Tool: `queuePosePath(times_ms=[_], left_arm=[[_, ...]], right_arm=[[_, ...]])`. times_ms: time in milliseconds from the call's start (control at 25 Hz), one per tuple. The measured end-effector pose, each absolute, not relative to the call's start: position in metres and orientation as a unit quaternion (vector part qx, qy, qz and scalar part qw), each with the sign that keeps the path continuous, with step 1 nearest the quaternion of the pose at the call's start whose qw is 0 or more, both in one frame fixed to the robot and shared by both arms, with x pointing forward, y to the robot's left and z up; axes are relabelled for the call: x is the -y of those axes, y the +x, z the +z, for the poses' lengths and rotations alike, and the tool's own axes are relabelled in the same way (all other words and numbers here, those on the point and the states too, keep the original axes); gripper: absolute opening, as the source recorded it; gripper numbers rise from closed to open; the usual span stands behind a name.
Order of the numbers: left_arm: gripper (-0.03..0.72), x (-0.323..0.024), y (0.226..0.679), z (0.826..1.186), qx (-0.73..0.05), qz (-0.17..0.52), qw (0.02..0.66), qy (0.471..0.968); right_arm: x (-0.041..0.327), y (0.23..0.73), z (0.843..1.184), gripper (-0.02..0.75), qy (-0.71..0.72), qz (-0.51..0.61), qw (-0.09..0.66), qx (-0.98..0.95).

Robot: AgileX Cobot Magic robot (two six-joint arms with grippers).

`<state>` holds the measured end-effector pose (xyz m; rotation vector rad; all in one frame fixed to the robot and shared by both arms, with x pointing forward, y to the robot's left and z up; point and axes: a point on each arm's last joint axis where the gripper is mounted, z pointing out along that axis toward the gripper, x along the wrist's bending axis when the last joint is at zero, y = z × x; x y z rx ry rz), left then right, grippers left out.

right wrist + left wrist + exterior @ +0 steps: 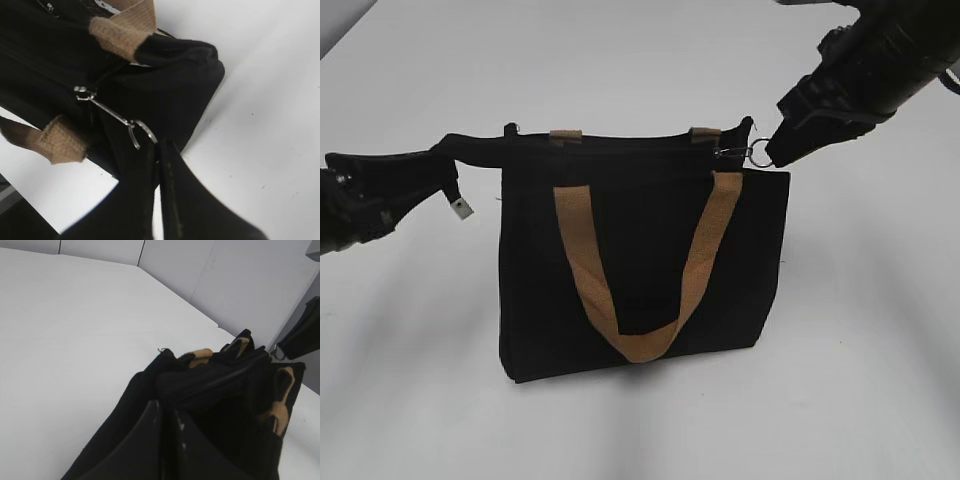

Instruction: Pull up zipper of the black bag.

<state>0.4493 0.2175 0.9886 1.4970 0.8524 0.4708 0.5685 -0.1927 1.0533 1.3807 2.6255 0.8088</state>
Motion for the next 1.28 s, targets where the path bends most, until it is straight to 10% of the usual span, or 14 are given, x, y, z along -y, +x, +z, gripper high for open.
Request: queuePosePath(times_ms=[120,440,760,1280], left_arm=[[0.004,-0.218,0.45,0.988,-0.4,0.181,0.634,0.637],[0.162,-0.213,0.443,0.983,-0.441,0.088,0.627,0.637],[0.283,-0.221,0.43,0.982,-0.454,0.115,0.529,0.708],[0.244,-0.234,0.383,1.022,-0.529,0.103,0.533,0.652]], right_arm=[[0.195,0.568,1.054,0.048,0.469,0.258,0.031,-0.844],[0.215,0.547,1.087,0.475,0.499,0.234,0.082,-0.83],[0.224,0.507,1.118,0.51,0.532,0.211,0.057,-0.818],[0.244,0.406,1.107,0.511,0.543,0.214,0.054,-0.81]])
